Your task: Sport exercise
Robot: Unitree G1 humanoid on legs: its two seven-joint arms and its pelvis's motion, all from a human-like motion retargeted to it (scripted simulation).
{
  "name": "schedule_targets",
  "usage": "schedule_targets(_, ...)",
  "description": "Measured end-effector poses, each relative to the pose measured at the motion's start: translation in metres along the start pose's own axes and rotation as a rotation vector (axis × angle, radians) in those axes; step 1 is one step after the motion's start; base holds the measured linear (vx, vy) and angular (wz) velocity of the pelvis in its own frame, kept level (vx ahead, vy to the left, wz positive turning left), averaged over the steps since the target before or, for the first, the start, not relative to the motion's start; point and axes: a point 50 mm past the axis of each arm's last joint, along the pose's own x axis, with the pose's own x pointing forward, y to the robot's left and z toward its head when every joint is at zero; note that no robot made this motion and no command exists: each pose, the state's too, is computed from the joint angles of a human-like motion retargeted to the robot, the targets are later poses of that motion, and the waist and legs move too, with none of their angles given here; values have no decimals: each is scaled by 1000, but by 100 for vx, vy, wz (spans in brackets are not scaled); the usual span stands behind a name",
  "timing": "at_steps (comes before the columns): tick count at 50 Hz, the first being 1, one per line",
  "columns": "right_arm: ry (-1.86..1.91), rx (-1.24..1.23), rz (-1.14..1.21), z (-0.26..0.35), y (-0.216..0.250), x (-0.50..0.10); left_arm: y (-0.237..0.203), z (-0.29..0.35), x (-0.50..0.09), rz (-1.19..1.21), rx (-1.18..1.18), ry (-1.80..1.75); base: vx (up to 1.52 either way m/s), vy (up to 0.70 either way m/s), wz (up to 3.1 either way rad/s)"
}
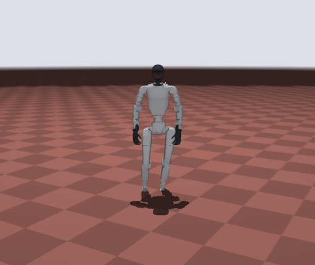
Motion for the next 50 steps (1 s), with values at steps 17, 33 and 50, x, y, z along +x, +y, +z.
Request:
schedule_targets(17,-312,-314,-35,79,6,6,2,30,6,69,187,-134,-8,2,11)
schedule_targets(33,-362,-481,-38,79,29,4,-14,-5,-5,47,289,-50,-9,-3,7)
schedule_targets(50,-272,-511,-135,51,31,4,-19,7,-2,168,175,-74,-15,-9,18)
